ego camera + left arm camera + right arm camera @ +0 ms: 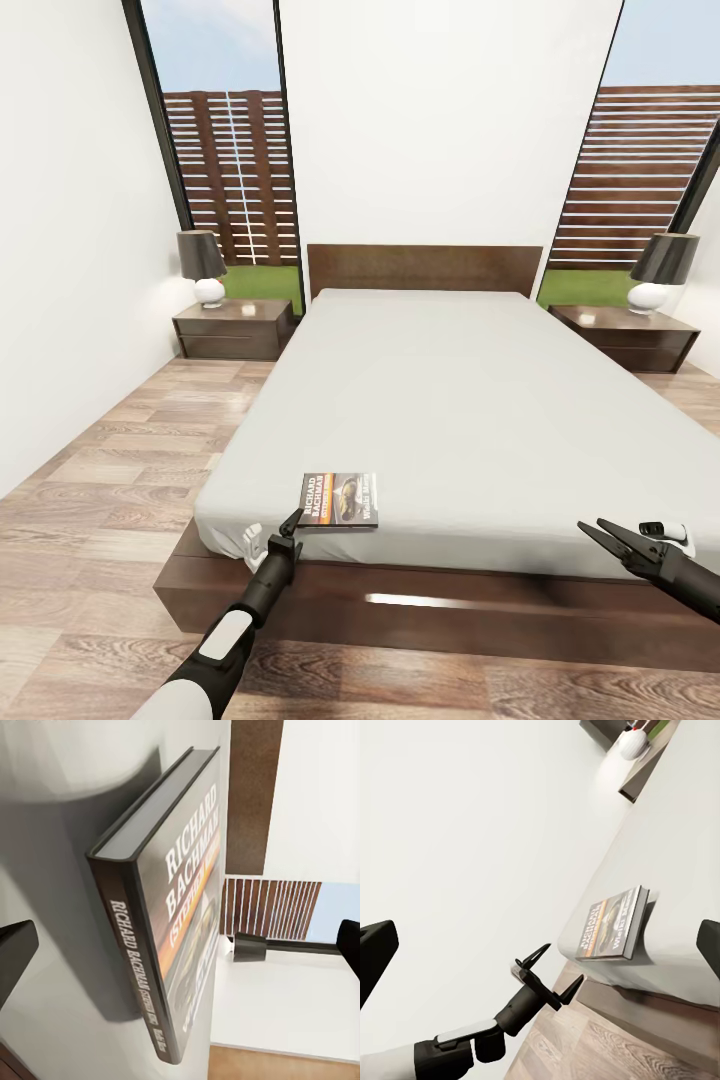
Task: In the bedroom, move the book from the bed onto either nightstand, and place the two sandals side by side next to the bed.
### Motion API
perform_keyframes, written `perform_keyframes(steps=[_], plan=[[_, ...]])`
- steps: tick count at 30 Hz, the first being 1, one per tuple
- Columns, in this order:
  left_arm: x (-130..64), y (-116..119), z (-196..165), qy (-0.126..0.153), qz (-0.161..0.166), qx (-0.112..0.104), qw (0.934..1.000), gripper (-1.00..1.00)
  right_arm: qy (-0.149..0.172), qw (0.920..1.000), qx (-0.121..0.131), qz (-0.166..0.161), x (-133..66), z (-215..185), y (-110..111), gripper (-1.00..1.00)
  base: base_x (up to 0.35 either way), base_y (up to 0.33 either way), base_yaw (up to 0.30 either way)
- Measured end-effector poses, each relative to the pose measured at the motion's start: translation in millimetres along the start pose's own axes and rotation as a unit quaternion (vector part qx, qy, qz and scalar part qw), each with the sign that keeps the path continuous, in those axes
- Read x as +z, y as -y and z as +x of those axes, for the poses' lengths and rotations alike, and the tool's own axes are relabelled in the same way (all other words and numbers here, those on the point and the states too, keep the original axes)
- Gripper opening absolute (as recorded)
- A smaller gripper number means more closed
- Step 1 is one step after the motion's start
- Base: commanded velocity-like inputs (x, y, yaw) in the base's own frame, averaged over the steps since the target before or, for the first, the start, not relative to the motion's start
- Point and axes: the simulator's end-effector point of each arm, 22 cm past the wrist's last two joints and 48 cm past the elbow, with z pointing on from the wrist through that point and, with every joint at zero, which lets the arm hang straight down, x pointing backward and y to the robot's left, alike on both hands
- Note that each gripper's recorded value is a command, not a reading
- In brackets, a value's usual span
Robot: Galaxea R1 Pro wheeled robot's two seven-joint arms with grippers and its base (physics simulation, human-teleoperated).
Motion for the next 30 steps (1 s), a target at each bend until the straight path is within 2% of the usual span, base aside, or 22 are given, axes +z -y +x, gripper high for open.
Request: perform_keyframes(steps=[15,30], plan=[[0.0,-0.1,0.2,0.000,0.000,0.000,1.0000,1.00,0.000,1.0000,0.000,0.000,0.0,0.0,0.1,1.00,0.004,0.000,0.000],[-0.1,0.0,-0.3,0.000,0.000,0.000,1.0000,1.00,0.000,1.0000,0.000,0.000,0.1,0.2,0.1,1.00,0.072,0.000,0.000]])
